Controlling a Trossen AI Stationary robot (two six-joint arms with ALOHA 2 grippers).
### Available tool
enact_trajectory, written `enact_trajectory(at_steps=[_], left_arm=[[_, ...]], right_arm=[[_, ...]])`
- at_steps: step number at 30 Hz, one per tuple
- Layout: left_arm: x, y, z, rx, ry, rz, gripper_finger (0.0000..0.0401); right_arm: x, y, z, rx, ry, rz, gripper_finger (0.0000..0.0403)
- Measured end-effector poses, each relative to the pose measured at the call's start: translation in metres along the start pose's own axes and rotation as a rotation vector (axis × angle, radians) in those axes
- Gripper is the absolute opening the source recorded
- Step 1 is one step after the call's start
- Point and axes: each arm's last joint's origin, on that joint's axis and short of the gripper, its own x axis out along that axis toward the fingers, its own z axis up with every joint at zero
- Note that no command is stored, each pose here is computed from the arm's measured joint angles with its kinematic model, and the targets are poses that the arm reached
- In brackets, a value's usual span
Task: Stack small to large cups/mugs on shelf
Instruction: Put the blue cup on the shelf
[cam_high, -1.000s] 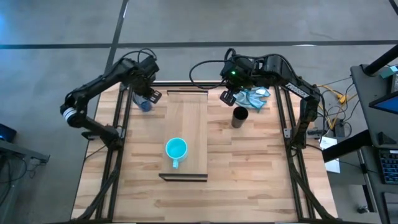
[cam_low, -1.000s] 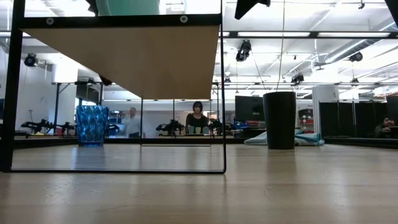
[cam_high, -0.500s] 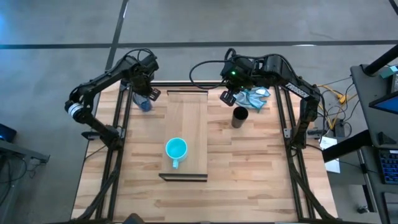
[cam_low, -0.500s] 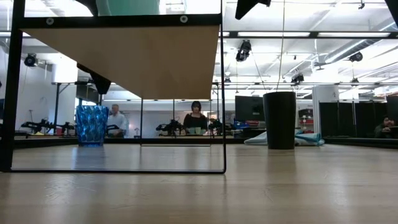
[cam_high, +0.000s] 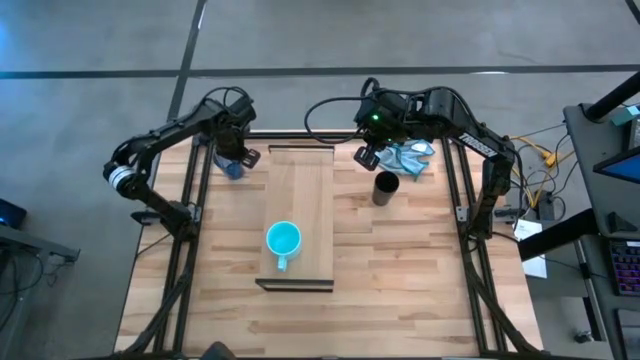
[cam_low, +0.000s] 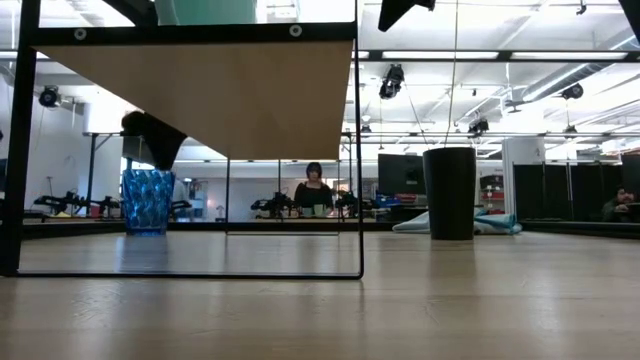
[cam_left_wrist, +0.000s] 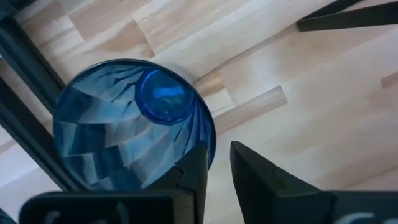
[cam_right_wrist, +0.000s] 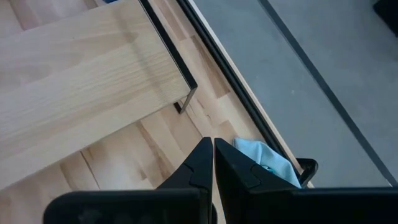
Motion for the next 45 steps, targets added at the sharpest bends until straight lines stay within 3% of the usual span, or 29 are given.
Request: enact_trajectory(at_steps=[9, 16, 25, 35, 45], left_arm=[[0.009, 0.0, 0.001, 0.039, -0.028, -0.005, 0.0055], [0.01, 0.0, 0.0, 0.071, -0.024, 0.007, 0.0006], [-0.003, -0.003, -0.012, 0.108, 0.029, 0.015, 0.0001], [-0.07, -0.008, -0.057, 0.169, -0.102, -0.025, 0.0], [-0.139, -0.024, -0.104, 0.214, -0.237, -0.135, 0.0]], right_arm=[[0.0, 0.0, 0.0, 0.0, 0.0, 0.0, 0.0009], [0.0, 0.0, 0.0, 0.0, 0.0, 0.0, 0.0009], [0.0, 0.0, 0.0, 0.0, -0.001, 0.0, 0.0009], [0.0, 0.0, 0.0, 0.0, -0.002, 0.0, 0.0009], [0.0, 0.0, 0.001, 0.003, -0.01, 0.001, 0.0009]])
